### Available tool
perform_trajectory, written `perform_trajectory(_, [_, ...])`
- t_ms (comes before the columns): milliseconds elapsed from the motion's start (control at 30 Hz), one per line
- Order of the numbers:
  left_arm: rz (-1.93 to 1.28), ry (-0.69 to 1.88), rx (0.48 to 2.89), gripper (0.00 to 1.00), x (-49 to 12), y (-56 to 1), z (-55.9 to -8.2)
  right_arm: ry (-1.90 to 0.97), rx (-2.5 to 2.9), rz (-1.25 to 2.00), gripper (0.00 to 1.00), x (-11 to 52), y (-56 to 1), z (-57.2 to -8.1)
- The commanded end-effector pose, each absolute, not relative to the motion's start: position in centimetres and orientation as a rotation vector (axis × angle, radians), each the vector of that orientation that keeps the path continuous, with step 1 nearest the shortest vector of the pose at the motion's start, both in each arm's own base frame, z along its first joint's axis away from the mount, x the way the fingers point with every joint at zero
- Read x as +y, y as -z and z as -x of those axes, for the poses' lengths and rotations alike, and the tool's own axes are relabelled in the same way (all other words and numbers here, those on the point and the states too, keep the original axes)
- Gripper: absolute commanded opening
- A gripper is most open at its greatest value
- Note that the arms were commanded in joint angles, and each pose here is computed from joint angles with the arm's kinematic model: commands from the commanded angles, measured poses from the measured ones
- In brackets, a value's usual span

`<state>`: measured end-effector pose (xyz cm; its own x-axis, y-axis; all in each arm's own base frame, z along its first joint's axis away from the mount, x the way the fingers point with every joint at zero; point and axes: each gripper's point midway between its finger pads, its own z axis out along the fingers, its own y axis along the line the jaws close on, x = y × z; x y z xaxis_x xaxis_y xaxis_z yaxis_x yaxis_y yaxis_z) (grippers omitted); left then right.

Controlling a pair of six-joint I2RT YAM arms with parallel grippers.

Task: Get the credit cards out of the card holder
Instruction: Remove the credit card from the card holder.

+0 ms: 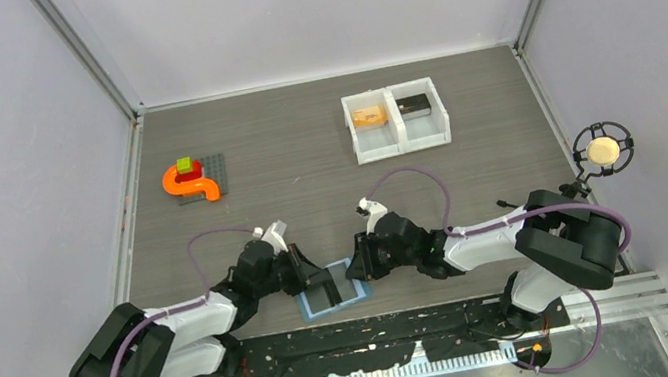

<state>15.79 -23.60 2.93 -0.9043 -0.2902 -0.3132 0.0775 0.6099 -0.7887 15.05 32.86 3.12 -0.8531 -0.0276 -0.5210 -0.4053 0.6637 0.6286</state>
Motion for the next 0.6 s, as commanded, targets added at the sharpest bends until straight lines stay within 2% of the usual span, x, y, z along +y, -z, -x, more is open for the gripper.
perform_trajectory(0, [0.167,1.288,2.345,0.04,-24.4,-4.5,-16.4,-1.028,2.465,0.344,0.25,31.8,-1.5,-14.3])
perform_trajectory(33, [0.171,1.292,2.346,0.0,-24.4,-4.6,-16.4,-1.024,2.468,0.342,0.25,31.8,-1.4,-14.3])
perform_trajectory(567, [0.197,1.12,2.417,0.0,-22.0,-4.6,-15.8,-0.928,2.471,0.309,0.25,30.6,-1.6,-15.4])
